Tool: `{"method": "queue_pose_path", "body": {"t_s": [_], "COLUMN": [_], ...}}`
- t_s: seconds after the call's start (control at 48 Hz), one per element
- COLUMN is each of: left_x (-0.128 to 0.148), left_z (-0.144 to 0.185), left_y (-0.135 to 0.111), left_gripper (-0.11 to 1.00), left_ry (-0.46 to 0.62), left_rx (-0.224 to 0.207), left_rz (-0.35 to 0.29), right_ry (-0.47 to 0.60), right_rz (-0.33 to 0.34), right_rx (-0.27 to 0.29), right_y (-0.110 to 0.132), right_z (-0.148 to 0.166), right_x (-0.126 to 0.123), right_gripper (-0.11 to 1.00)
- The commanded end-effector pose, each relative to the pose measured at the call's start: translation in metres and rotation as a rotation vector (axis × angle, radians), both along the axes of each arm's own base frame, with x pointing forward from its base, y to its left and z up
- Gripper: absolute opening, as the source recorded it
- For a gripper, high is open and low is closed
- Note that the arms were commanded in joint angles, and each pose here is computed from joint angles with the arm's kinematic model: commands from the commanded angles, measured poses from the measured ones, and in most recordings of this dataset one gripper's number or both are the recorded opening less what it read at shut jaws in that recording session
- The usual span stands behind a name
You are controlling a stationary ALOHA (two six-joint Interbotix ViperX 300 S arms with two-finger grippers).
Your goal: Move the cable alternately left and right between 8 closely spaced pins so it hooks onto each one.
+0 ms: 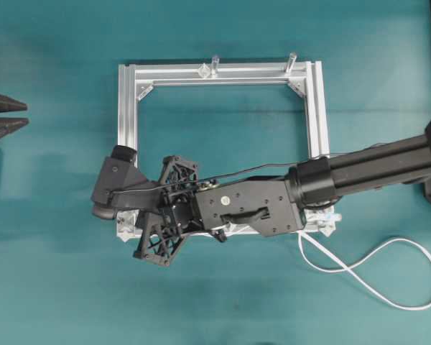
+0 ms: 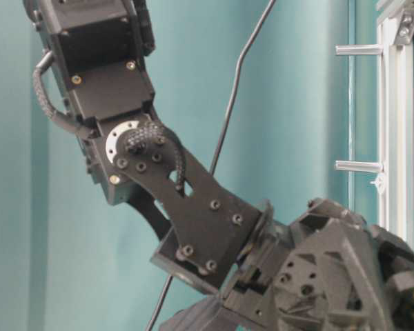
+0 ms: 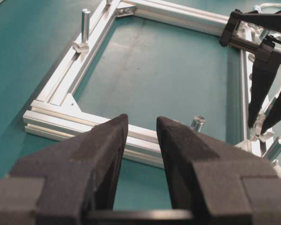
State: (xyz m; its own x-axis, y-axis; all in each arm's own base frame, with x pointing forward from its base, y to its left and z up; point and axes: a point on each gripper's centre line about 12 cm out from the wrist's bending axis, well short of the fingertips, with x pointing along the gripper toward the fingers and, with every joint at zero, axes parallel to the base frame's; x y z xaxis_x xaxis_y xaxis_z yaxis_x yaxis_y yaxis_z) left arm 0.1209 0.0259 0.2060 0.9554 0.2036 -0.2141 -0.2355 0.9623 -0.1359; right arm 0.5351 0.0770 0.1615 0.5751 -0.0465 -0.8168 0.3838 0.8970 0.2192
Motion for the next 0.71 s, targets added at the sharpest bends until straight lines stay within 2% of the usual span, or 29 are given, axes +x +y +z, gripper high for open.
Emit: {"method": "queue_pose_path", "body": {"t_s": [0.0, 0.687], "left_x": [0.001, 0.001], "left_z": [0.004, 0.004], "left_y": [0.000, 0.000], "left_gripper": [0.35, 0.35], "left_ry": [-0.004, -0.004], "left_rx": [-0.002, -0.002], "left_rz": [0.000, 0.000], "right_ry": [-0.055, -0.028], "right_rz": [0.008, 0.032], "right_rx": [0.011, 0.002], "right_y": [0.005, 0.021], "right_z": [0.022, 0.021], "right_x": [0.005, 0.004], "right_gripper": [0.13, 0.13]}}
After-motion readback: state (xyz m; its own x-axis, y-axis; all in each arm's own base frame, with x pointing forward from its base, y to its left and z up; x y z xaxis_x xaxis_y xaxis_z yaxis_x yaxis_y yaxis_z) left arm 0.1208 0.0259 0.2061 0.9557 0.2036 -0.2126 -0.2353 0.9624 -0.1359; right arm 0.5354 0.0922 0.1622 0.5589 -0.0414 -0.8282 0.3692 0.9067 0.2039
